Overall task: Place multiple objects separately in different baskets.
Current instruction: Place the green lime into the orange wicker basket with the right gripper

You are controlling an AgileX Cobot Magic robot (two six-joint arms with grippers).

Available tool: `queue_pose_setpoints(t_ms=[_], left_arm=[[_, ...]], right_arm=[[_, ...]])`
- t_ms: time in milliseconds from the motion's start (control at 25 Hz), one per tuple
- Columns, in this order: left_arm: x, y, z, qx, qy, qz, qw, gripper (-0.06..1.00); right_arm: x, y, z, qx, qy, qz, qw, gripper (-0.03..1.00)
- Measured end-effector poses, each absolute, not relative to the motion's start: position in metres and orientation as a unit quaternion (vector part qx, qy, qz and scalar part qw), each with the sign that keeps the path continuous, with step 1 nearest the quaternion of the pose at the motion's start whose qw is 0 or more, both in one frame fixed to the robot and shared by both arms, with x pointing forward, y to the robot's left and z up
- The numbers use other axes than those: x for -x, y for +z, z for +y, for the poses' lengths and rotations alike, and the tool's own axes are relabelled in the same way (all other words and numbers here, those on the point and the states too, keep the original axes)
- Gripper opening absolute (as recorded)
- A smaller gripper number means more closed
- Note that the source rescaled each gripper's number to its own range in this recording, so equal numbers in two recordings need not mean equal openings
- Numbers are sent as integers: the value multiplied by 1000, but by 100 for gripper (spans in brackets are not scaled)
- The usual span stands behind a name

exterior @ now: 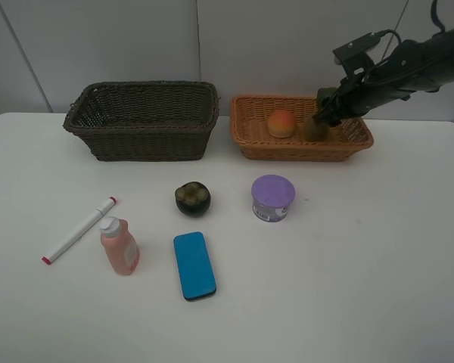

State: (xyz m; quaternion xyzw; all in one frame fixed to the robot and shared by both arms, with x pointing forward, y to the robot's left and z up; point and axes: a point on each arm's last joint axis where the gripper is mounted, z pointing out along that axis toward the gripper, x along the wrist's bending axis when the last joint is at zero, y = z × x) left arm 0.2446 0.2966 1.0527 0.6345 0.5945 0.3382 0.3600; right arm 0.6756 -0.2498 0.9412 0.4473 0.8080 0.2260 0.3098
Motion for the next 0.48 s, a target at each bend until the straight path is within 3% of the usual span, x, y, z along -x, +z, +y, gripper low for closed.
queue_pose_setpoints(t_ms=[40, 160, 200, 280, 480], left_arm=[[-245, 1053, 297, -635, 338, 594, 360, 100], [-245, 1053, 297, -635, 338, 594, 360, 100], [-245, 1053, 297, -635, 338, 594, 360, 100], [-245, 1053, 297, -635, 338, 594, 360, 100], [-245, 1053, 297, -635, 338, 594, 360, 100]], right_arm=[[-676, 941, -250, -449, 228, 807, 311, 19], [-676, 942, -249, -456, 234, 801, 311, 78], [-676, 942, -249, -456, 234, 800, 310, 86], [-676, 942, -249, -457, 235, 800, 310, 95], [-676, 942, -249, -457, 235, 800, 311, 100]])
